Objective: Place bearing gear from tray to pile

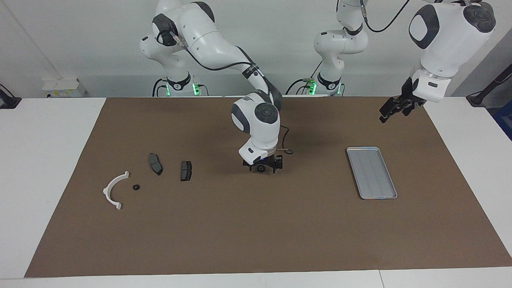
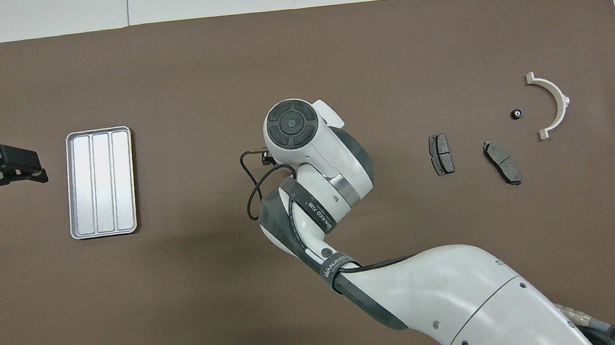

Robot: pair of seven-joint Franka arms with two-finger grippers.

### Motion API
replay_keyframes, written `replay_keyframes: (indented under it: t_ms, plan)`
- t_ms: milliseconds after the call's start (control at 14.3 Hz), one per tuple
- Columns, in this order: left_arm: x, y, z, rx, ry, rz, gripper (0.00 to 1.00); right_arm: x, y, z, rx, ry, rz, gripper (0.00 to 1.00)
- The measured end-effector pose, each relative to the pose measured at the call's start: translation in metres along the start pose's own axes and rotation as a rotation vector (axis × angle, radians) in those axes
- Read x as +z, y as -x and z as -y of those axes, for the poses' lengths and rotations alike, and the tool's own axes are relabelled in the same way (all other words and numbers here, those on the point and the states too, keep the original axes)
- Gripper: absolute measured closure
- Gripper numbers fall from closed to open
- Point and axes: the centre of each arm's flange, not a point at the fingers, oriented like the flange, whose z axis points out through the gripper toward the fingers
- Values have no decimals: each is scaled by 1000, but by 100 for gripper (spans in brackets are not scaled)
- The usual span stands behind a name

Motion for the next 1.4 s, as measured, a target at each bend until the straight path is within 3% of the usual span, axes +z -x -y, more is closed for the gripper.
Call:
replay_keyframes:
  t_ms: [349, 419, 488, 1395]
  plan:
    - [0, 0, 0, 0, 0, 0, 0, -1, 5, 3, -9, -5, 5, 10]
    - [0, 0, 0, 0, 0, 0, 0, -1, 4, 3, -10, -4, 6, 19]
    - [0, 0, 0, 0, 0, 0, 0, 0, 4, 2, -11, -3, 7, 20]
    - [1, 1, -1, 2, -1, 4, 0, 14, 4, -13, -20, -35, 4, 20]
